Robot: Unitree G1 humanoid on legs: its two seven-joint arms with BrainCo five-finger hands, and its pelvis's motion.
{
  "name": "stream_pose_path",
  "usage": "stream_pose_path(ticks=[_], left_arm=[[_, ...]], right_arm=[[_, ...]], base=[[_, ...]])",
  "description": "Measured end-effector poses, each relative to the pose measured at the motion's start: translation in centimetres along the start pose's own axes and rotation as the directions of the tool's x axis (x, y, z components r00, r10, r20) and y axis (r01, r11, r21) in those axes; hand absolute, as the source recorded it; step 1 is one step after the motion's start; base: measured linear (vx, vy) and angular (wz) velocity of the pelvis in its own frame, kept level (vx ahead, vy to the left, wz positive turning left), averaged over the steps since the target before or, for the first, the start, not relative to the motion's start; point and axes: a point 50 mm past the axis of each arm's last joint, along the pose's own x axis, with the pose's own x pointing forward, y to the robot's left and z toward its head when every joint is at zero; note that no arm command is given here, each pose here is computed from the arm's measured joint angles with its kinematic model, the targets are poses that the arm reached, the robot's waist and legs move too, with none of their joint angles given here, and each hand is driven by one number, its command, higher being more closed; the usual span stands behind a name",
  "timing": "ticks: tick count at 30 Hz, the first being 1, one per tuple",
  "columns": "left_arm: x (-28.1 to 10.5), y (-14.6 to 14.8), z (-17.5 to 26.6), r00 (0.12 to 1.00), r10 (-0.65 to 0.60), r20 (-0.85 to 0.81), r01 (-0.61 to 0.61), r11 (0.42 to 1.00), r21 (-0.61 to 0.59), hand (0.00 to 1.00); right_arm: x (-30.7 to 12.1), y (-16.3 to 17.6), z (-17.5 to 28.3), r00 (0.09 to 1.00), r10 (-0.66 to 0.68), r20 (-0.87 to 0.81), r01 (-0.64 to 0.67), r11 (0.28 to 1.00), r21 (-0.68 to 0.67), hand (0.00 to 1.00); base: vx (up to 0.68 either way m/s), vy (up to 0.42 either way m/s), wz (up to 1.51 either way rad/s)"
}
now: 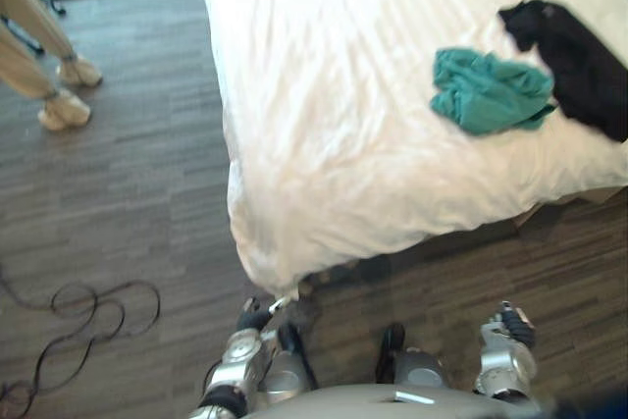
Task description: Tidy the bed and pick cloth on bed and put in laundry
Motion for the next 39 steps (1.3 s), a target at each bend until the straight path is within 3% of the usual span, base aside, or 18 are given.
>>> stream_pose_path(ticks=[4,6,7,9,10,12,15,21,27,28,32,36,39], left_arm=[[-0.5,1.7,-2.0,0.999,0.001,-0.038,-0.001,1.000,0.002,0.00],[-0.8,3.1,-2.7,0.999,0.024,-0.045,-0.023,1.000,0.011,0.00],[-0.9,3.3,-3.0,0.998,0.027,-0.050,-0.026,0.999,0.023,0.00],[-1.6,4.1,-4.9,0.995,0.041,-0.088,-0.036,0.997,0.063,0.00],[-1.7,4.2,-5.3,0.994,0.045,-0.100,-0.039,0.997,0.064,0.00],[-2.4,4.4,-6.9,0.989,0.052,-0.137,-0.040,0.995,0.092,0.00],[-2.9,4.4,-8.0,0.986,0.048,-0.157,-0.034,0.995,0.091,0.00],[-2.1,3.4,-5.6,0.999,-0.010,-0.037,0.013,0.997,0.073,0.00],[-0.7,1.5,0.6,0.975,-0.099,0.199,0.097,0.995,0.019,0.00],[-0.6,1.3,1.2,0.970,-0.106,0.218,0.105,0.994,0.015,0.00],[-0.1,-2.1,5.1,0.929,-0.190,0.317,0.198,0.980,0.007,0.00],[0.1,-5.2,8.8,0.899,-0.231,0.372,0.254,0.967,-0.014,0.00],[-0.6,-8.3,12.3,0.868,-0.241,0.434,0.313,0.944,-0.102,0.00]], right_arm=[[1.4,3.1,6.3,0.930,0.267,0.252,-0.258,0.964,-0.067,1.00],[1.1,7.5,9.3,0.794,0.496,0.352,-0.492,0.864,-0.107,1.00],[0.9,8.5,9.8,0.754,0.550,0.360,-0.548,0.828,-0.117,1.00],[-0.6,12.4,10.0,0.589,0.741,0.322,-0.732,0.658,-0.174,1.00],[-1.0,13.3,9.8,0.550,0.778,0.304,-0.768,0.614,-0.183,1.00],[-2.8,16.7,8.3,0.394,0.893,0.218,-0.891,0.429,-0.149,1.00],[-5.5,21.4,6.2,0.222,0.965,0.142,-0.972,0.230,-0.040,1.00],[-10.0,32.0,7.1,0.008,0.992,0.122,-0.999,0.003,0.042,1.00],[-12.3,38.5,11.8,-0.066,0.974,0.215,-0.996,-0.076,0.039,1.00],[-12.2,38.7,12.1,-0.061,0.974,0.216,-0.997,-0.070,0.036,1.00],[-9.4,38.0,12.2,0.062,0.983,0.171,-0.998,0.065,-0.009,1.00],[-12.2,39.2,13.8,-0.032,0.966,0.256,-0.996,-0.010,-0.088,1.00],[-14.7,39.6,15.1,-0.100,0.936,0.337,-0.992,-0.070,-0.101,1.00]], base=[[-0.04,0.041,0.00],[-0.09,0.023,-0.05],[-0.13,0.016,-0.01],[-0.13,0.002,0.04],[-0.08,-0.008,0.08],[-0.06,-0.010,0.11],[-0.06,-0.011,0.26],[-0.06,-0.008,0.35],[-0.06,0.018,0.18],[0.02,0.043,0.10],[0.04,0.035,-0.09],[-0.01,-0.003,-0.36],[-0.07,-0.029,-0.31]])
